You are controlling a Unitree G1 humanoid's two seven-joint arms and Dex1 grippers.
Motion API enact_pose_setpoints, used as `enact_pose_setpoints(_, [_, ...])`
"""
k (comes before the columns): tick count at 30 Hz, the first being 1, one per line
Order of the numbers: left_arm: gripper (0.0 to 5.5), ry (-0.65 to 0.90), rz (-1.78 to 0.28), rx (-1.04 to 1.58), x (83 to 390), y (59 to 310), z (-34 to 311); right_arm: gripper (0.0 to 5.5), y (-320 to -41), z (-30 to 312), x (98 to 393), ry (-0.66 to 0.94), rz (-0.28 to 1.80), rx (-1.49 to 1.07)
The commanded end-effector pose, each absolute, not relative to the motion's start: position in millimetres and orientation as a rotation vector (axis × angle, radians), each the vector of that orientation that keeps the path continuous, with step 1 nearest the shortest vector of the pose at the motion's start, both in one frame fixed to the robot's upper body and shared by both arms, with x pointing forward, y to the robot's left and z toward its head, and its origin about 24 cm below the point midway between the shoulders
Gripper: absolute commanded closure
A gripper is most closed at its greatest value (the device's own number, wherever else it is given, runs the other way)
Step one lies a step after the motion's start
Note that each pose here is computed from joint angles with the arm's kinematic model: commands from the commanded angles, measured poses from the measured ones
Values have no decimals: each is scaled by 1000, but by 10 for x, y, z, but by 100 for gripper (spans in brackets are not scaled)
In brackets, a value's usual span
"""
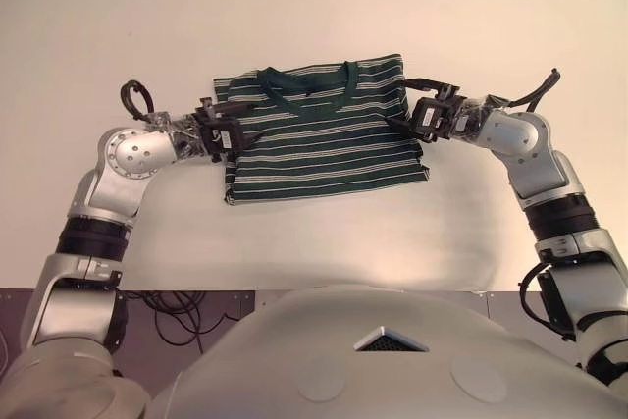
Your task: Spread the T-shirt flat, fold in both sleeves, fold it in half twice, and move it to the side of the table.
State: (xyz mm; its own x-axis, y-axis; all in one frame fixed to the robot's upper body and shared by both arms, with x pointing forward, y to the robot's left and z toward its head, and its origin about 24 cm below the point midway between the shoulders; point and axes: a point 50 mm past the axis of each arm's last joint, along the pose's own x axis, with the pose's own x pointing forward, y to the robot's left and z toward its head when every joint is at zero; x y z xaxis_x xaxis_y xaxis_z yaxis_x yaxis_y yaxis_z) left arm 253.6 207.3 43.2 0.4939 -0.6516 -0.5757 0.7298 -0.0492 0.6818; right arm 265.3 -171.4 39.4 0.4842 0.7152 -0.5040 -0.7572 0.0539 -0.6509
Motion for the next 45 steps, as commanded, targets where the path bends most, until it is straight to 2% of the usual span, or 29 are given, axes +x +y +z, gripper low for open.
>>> enact_pose_setpoints(1, [330,93,-1311,1796,2730,2067,95,251,-1643,53,1967,304,1668,-1100])
enact_pose_setpoints(4, [330,-295,-1260,2147,3146,1743,298,251,-1205,185,1823,109,1821,-1016])
enact_pose_setpoints(7, [330,-689,-1250,2378,3358,1464,428,251,-850,351,1923,-95,1793,-987])
enact_pose_setpoints(9, [330,-922,-1184,2429,3474,1324,591,251,-728,437,1990,-185,1739,-968])
enact_pose_setpoints(11, [330,-1025,-1019,2414,3635,1276,875,251,-720,521,2060,-230,1659,-927])
enact_pose_setpoints(14, [330,-940,-726,2126,3777,1388,1300,251,-904,655,2188,-231,1522,-865])
enact_pose_setpoints(16, [330,-820,-706,1871,3687,1591,1299,251,-1058,745,2246,-226,1444,-820])
enact_pose_setpoints(18, [330,-686,-794,1676,3465,1842,1138,251,-1233,806,2298,-206,1370,-813])
enact_pose_setpoints(21, [330,-514,-866,1654,3248,2085,906,251,-1439,786,2335,-141,1310,-872])
enact_pose_setpoints(24, [330,-382,-1022,1637,3034,2160,655,251,-1633,603,2395,2,1288,-1018])
enact_pose_setpoints(28, [330,-241,-1247,1710,2869,2158,350,251,-1759,425,2365,139,1341,-1030])
enact_pose_setpoints(33, [330,-263,-1318,1900,3022,1883,134,251,-1596,229,2101,219,1551,-958])
enact_pose_setpoints(35, [330,-297,-1324,1940,3079,1778,82,251,-1514,213,2052,202,1583,-934])
enact_pose_setpoints(38, [330,-394,-1227,2008,3247,1701,187,251,-1495,280,2050,170,1573,-914])
enact_pose_setpoints(42, [330,-458,-1104,1905,3340,1737,401,251,-1625,411,2153,150,1452,-942])
enact_pose_setpoints(45, [330,-491,-1001,1705,3323,1817,600,251,-1739,563,2188,120,1370,-932])
